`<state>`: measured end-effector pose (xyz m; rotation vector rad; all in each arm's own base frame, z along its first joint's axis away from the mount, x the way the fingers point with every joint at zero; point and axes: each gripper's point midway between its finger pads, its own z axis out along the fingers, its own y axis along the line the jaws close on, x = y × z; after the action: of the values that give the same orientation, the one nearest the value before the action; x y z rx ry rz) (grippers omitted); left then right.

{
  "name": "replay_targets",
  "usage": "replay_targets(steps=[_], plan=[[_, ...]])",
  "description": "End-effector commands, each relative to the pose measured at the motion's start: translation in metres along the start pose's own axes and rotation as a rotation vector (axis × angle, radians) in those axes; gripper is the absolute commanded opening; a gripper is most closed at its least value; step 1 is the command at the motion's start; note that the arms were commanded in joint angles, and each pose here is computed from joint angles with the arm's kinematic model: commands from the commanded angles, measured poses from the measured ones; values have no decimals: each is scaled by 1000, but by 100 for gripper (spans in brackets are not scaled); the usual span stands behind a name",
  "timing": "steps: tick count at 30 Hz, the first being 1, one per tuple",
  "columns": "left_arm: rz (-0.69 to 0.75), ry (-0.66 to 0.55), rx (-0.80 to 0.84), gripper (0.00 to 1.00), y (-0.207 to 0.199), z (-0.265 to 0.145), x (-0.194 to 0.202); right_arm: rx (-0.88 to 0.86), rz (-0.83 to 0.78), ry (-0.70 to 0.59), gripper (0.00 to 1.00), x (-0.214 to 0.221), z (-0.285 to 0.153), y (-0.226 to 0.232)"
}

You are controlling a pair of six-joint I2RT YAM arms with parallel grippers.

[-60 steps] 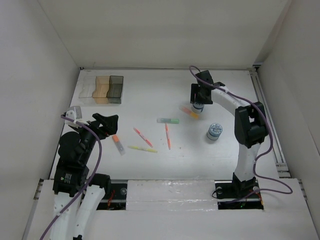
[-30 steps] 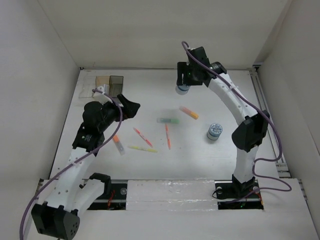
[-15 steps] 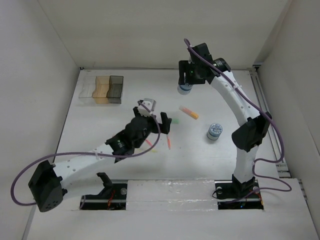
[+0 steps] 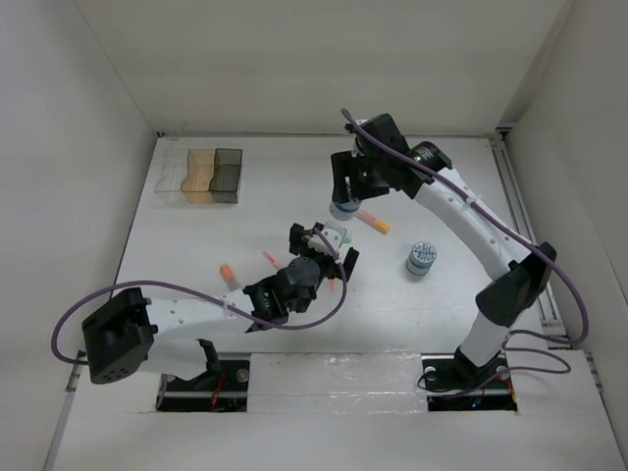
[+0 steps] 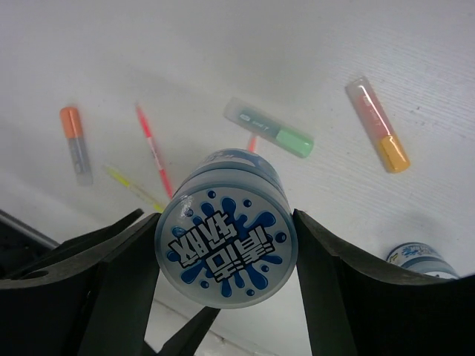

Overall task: Sort the stationery into containers
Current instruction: Place the stationery in the storage box.

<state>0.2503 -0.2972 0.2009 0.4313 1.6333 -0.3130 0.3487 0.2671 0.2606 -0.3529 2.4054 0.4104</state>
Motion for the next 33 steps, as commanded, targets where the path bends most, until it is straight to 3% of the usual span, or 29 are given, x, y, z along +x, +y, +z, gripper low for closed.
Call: replay_targets(steps=[1,6,15,21,33], plan=[[-24,-115,-61,100,4,-5,-26,-114,1,-125,0,-24,-28,28],[-22,-171,-139,100,17,-16,-31,-156,-24,-117,0,-13,-34,43],[-43,-213,-99,100,14,-29,-39,-186,-54,-103,0,2,-33,58],[-19,-203,-88,100,11,-27,-34,-258,-95,-92,0,12,-36,87],[-15,-196,-100,99,13,-26,-29,-256,-123,-76,0,22,-34,98]])
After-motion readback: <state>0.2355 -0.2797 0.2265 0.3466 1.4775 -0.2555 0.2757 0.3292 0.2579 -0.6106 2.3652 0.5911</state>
